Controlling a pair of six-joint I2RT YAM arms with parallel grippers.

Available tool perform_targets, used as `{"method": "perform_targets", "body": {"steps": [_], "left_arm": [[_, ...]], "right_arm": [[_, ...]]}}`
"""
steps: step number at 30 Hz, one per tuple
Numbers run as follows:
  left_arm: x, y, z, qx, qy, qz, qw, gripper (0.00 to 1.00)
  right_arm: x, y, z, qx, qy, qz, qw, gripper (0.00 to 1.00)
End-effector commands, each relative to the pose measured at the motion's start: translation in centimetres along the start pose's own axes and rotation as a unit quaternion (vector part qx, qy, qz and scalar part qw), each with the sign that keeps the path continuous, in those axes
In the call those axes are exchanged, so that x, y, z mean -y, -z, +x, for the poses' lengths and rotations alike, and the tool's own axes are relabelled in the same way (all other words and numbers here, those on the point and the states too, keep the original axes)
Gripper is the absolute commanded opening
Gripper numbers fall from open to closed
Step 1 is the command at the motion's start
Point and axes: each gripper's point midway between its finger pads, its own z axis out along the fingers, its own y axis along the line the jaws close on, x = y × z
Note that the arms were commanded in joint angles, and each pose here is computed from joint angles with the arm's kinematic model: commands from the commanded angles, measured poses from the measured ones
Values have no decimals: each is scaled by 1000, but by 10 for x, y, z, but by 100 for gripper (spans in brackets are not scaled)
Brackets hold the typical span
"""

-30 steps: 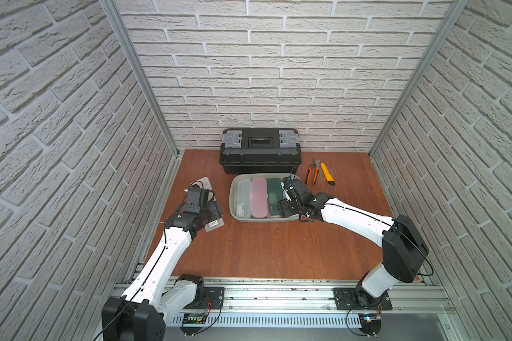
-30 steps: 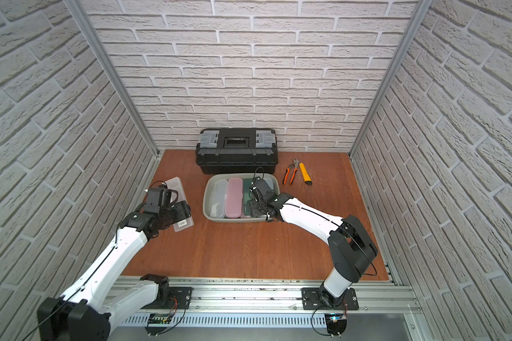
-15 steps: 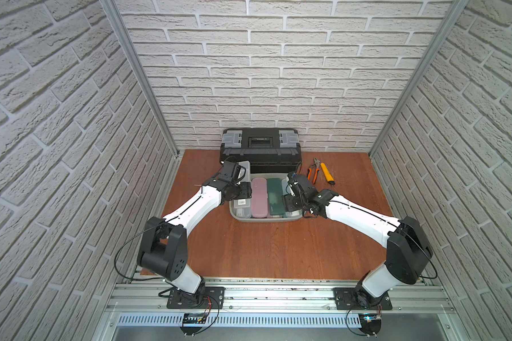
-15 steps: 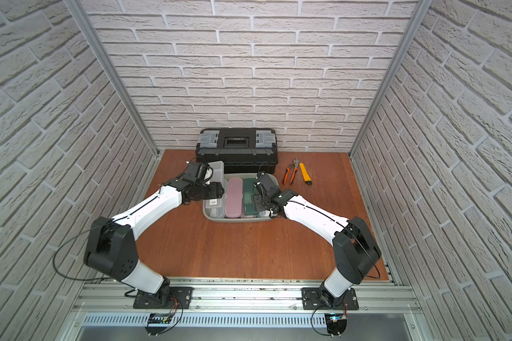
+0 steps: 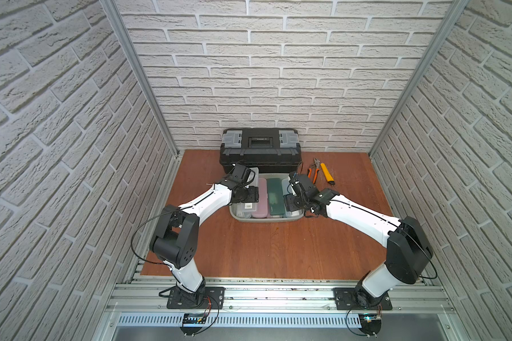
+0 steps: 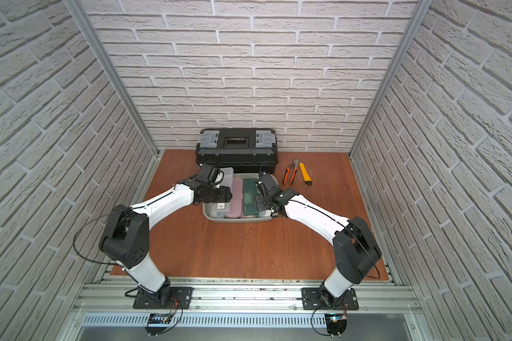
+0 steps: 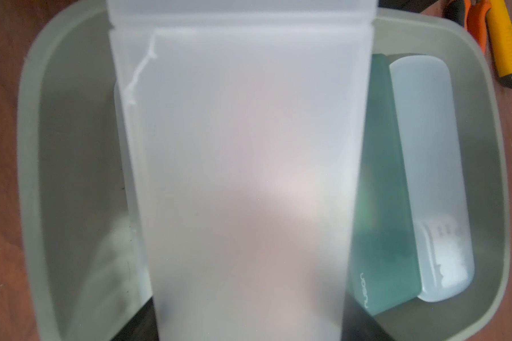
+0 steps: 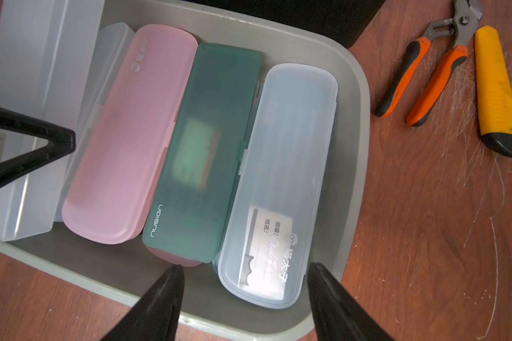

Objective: Put the pencil case into the storage box
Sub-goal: Place the pencil case at the storage box.

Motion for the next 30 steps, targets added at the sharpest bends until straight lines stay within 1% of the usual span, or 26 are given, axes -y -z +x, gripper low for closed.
{"method": "perform_targets", "body": {"steps": [1, 4, 7, 11, 13, 18, 20, 23, 30], "left_arm": [[1, 1, 0, 6, -6, -6, 1000, 82], [0, 8, -1, 13, -13, -16, 1000, 92], [-1, 17, -5, 22, -20, -24, 999, 98], [-3, 31, -10, 38, -27, -36, 998, 99], [-8, 41, -14, 48, -33, -52, 997, 98], [-23, 76, -30, 91, -51, -95, 990, 99], [-32, 87, -35, 107, -41, -99, 989, 98], [-48, 95, -35, 116, -20, -105, 987, 98], [-74, 102, -21, 117, 18, -111, 987, 98]], "right_arm": [[1, 2, -9, 11, 1, 2, 1000, 71], [0, 1, -9, 12, 0, 0, 1000, 71], [-1, 2, -11, 14, -2, -3, 1000, 71], [-4, 4, -15, 19, -3, -10, 1000, 71], [-7, 5, -18, 21, -4, -17, 1000, 71], [-27, 3, -26, 20, -18, -67, 997, 70], [-39, -2, -28, 15, -28, -91, 995, 69], [-58, -13, -27, 3, -37, -120, 992, 68], [-98, -34, -29, -21, -26, -148, 988, 67]]}}
